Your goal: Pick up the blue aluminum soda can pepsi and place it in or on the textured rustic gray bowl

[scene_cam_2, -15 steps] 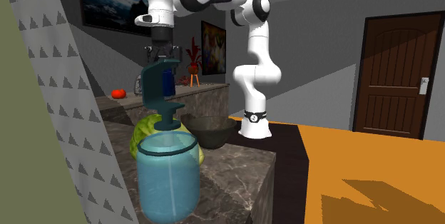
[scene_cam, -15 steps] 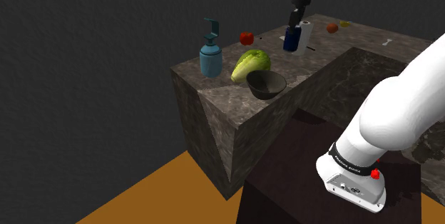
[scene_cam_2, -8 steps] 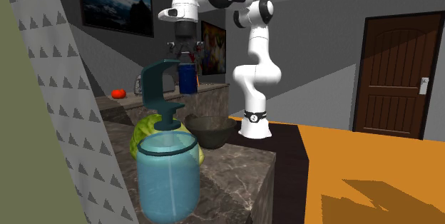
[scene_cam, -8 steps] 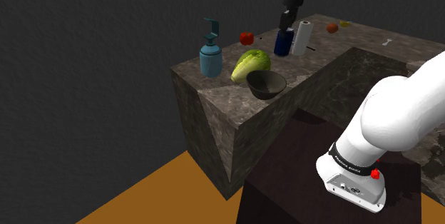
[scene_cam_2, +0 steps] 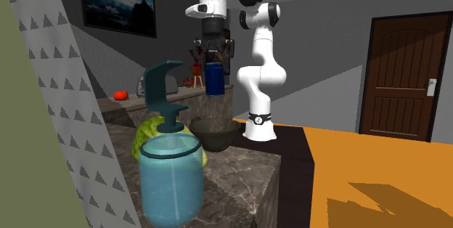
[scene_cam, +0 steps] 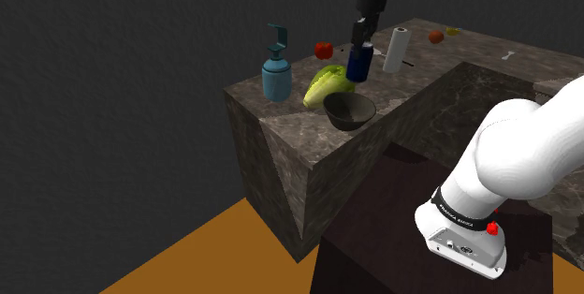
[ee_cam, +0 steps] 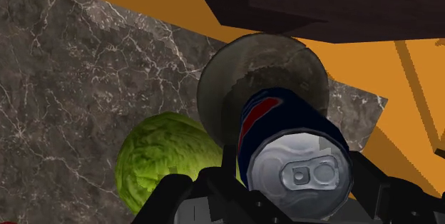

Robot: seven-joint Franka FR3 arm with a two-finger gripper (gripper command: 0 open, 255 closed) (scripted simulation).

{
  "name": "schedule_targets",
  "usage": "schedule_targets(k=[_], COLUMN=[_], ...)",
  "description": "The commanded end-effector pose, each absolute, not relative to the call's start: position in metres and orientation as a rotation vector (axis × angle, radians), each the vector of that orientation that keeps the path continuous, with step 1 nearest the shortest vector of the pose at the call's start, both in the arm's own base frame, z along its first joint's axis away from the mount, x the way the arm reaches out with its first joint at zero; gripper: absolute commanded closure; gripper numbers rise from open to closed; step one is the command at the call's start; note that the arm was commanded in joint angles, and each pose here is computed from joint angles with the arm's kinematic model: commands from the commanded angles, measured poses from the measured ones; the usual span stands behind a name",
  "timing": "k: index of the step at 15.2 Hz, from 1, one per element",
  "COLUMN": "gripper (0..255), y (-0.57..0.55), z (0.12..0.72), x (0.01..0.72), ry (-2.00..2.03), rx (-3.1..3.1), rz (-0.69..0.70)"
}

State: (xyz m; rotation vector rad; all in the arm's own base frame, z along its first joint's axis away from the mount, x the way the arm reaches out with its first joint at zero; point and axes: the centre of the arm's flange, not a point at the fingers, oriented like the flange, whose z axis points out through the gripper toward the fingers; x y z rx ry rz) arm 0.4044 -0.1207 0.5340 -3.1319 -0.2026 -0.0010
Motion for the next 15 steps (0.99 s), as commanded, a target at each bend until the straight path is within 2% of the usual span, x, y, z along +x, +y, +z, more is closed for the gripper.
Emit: schedule_targets(k=[1,15], gripper=[255,255], y=[-0.118,-0.118], z=[0.526,0.452], x=[0.404,0.404], ry=[-0.201,-0.201], rx=[-3.132,-3.132], rz=[-0.001,-0.001])
